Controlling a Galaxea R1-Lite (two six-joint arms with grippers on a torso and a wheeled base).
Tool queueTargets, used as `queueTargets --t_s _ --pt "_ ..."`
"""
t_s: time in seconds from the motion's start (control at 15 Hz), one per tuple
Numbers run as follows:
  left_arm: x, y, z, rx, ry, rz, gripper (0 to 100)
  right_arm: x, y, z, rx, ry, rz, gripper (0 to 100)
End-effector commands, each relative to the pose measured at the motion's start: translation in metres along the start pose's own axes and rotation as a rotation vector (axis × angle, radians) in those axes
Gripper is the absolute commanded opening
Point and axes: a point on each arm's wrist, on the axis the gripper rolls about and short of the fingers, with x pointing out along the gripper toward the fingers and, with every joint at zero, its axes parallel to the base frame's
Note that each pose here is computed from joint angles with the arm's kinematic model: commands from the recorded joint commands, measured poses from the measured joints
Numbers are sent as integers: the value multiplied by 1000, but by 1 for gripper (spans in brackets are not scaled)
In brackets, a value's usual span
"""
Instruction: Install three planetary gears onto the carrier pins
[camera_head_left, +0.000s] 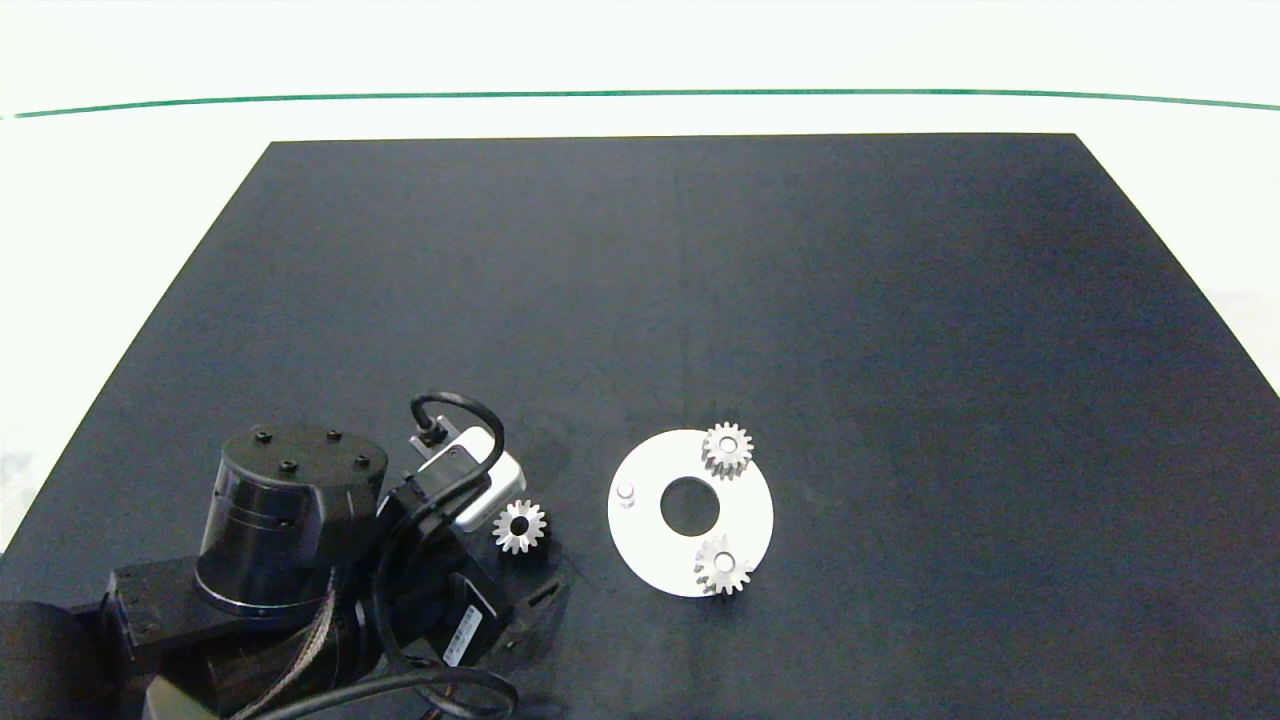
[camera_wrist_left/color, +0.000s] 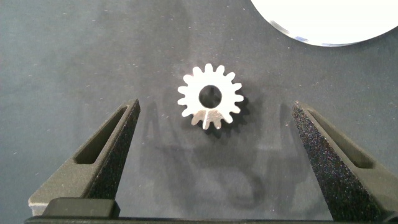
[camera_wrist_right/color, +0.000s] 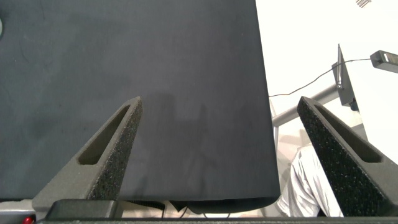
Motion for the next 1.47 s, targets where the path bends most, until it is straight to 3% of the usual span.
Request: queueTargets --t_s 0.07,1.13,1.47 --pt "8 0 4 0 0 1 97 0 0 1 -4 6 -1 100" --pt "22 -2 0 8 39 -6 65 0 0 2 -3 3 0 100" --pt "23 -1 3 14 17 -3 55 -1 -2 3 0 -5 -2 100"
